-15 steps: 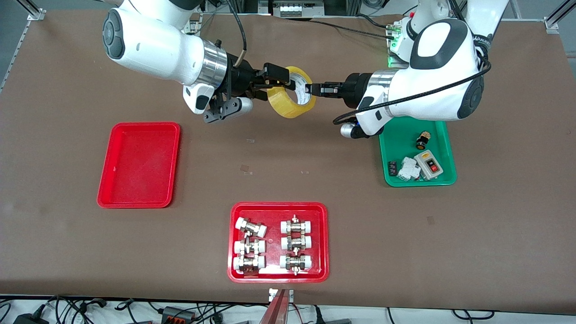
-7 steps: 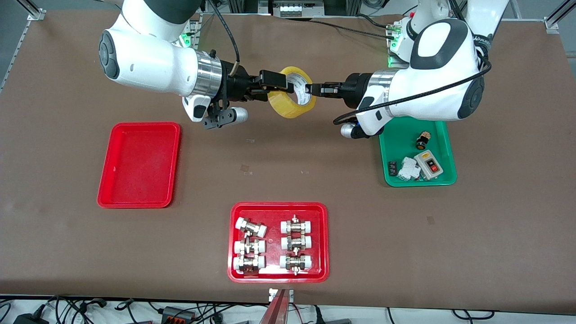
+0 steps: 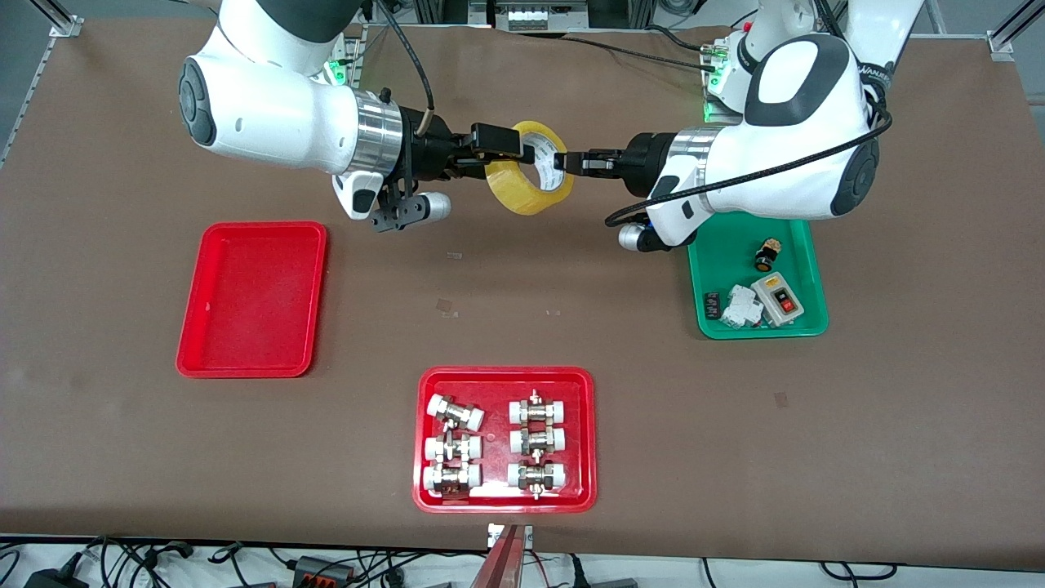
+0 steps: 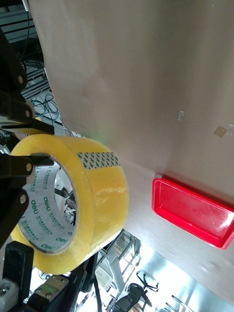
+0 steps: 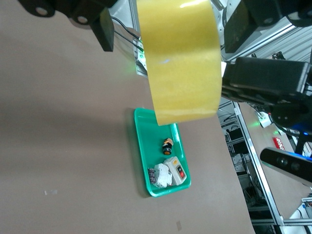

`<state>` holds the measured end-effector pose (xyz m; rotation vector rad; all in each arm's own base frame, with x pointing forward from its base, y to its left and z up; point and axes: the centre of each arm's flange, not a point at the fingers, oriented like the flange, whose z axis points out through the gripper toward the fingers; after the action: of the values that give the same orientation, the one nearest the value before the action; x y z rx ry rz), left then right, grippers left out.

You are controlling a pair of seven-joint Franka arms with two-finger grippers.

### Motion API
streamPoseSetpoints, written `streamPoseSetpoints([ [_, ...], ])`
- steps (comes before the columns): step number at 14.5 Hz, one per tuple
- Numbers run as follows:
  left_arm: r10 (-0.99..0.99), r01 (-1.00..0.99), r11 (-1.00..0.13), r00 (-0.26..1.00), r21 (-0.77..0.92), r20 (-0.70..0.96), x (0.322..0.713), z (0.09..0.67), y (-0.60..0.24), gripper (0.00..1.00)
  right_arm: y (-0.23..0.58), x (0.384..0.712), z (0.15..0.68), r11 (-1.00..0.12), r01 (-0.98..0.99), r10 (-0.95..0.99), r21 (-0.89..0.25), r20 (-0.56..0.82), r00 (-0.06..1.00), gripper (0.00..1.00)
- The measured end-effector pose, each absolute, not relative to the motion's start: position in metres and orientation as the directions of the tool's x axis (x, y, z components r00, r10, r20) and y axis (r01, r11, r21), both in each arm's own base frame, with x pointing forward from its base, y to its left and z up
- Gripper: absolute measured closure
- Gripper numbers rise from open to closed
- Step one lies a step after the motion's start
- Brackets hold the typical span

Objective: Left arm passes tape to right arm into tray
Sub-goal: 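Open the left gripper and release the tape to the right gripper, then carry the tape over the empty red tray while the left gripper withdraws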

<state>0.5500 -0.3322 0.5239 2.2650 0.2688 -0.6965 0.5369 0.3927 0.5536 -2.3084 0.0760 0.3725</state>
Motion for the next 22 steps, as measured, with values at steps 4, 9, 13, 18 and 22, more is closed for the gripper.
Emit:
streamPoseSetpoints([
  [4, -0.016, 0.385, -0.705, 0.831, 0.595, -0.557, 0.55, 0.524, -0.332, 0.79, 0.389, 0.536, 0.556, -0.697, -0.167, 0.075, -0.698, -0.302, 0.95, 0.32],
  [9, -0.016, 0.386, -0.705, 0.831, 0.595, -0.557, 0.55, 0.523, -0.333, 0.79, 0.389, 0.535, 0.558, -0.696, -0.163, 0.083, -0.699, -0.304, 0.949, 0.45],
  [13, -0.016, 0.386, -0.705, 0.83, 0.595, -0.557, 0.55, 0.523, -0.333, 0.78, 0.389, 0.535, 0.558, -0.696, -0.163, 0.084, -0.699, -0.304, 0.949, 0.45],
  [18, -0.017, 0.382, -0.713, 0.828, 0.588, -0.56, 0.554, 0.528, -0.321, 0.38, 0.389, 0.535, 0.556, -0.698, -0.164, 0.085, -0.697, -0.309, 0.947, 0.45],
  [22, 0.01, 0.288, -0.824, 0.868, 0.488, -0.496, 0.566, 0.548, -0.272, 0.01, 0.389, 0.535, 0.555, -0.701, -0.162, 0.088, -0.694, -0.31, 0.947, 0.45],
])
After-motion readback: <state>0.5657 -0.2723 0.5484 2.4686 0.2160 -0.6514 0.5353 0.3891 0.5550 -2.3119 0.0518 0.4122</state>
